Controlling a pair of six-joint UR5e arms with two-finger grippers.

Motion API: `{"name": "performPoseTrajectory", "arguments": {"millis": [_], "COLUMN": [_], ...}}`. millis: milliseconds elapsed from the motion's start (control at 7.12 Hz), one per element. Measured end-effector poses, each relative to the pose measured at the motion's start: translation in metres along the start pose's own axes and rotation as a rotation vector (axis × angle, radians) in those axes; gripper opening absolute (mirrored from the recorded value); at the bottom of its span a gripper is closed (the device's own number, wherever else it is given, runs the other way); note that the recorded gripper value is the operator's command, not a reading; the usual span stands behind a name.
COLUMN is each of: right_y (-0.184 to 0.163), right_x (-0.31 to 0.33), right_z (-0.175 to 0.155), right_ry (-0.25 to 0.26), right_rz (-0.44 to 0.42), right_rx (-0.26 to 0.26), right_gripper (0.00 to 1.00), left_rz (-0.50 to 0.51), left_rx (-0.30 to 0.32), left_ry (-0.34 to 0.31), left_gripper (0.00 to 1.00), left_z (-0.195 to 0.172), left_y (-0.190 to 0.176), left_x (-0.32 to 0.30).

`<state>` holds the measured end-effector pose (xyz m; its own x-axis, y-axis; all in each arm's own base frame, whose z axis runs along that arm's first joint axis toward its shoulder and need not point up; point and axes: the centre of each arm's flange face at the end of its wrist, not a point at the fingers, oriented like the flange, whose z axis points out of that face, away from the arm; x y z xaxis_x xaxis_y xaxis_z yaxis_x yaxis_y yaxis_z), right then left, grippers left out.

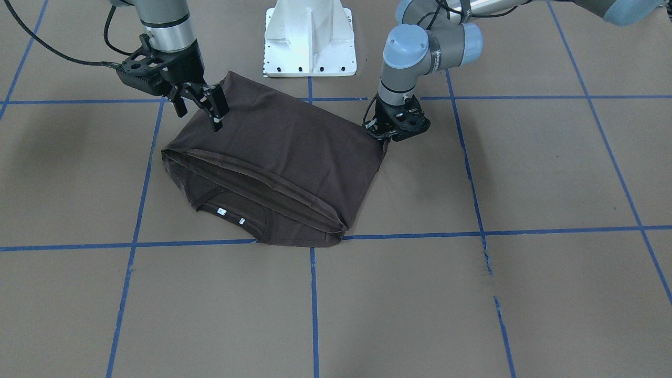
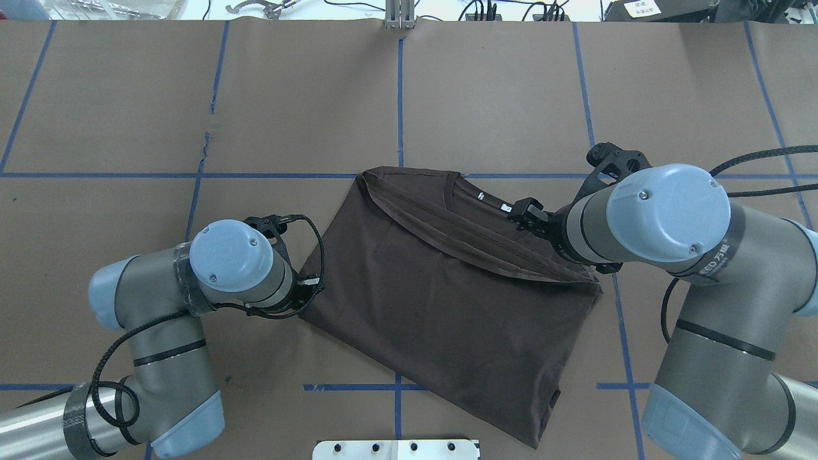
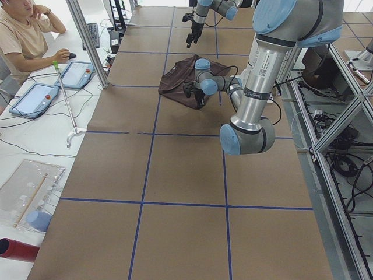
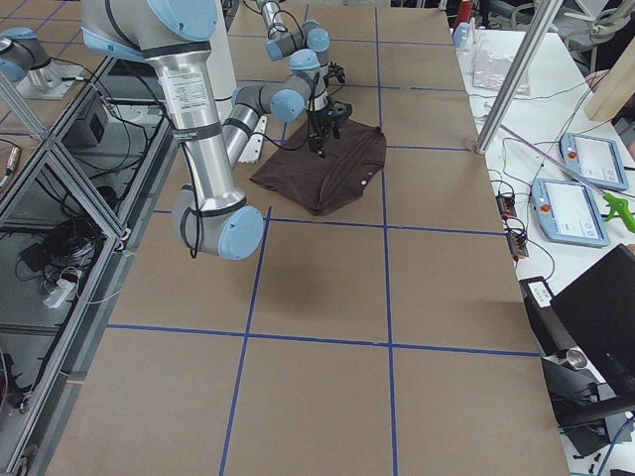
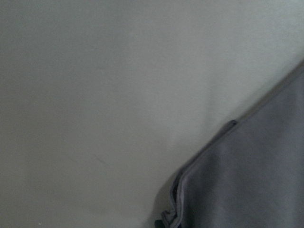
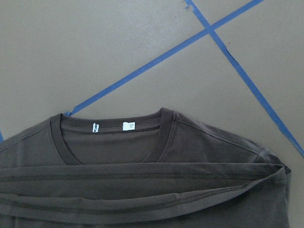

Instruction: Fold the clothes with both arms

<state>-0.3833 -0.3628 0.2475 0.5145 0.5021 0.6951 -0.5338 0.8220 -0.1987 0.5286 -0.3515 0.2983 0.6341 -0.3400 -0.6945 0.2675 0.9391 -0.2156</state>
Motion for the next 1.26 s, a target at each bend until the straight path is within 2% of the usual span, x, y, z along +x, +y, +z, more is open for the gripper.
{"name": "performPoseTrajectory", "arguments": {"millis": [281,421,562,843,983,1124,1264], "right_y": [0.0,0.0,0.001,0.004,0.005,0.006,0.007], "right_x": [0.0,0.0,-0.002,-0.006,-0.009,-0.013,-0.018], "right_z": [0.004,0.007,0.008,0.007,0.005,0.007,0.015], "right_ry": [0.008,0.012,0.01,0.001,-0.015,-0.052,-0.087], "right_rz": [0.0,-0.001,-0.002,-0.012,-0.018,-0.021,-0.021], "right_rx": [0.004,0.01,0.011,0.007,0.004,-0.003,-0.008], "right_gripper": [1.0,1.0,1.0,1.0,1.0,1.0,1.0], "left_rz": [0.041,0.079,0.096,0.075,0.061,0.048,0.042], "left_rx": [0.035,0.076,0.124,0.214,0.255,0.288,0.31], "left_ry": [0.027,0.039,0.055,0.118,0.162,0.194,0.217], "left_gripper": [0.0,0.0,0.0,0.0,0.0,0.0,0.0], "left_z": [-0.019,-0.032,-0.042,-0.028,-0.018,-0.017,-0.018], "left_y": [-0.025,-0.058,-0.098,-0.19,-0.236,-0.275,-0.299], "left_x": [0.002,0.0,0.001,0.029,0.052,0.076,0.092]}}
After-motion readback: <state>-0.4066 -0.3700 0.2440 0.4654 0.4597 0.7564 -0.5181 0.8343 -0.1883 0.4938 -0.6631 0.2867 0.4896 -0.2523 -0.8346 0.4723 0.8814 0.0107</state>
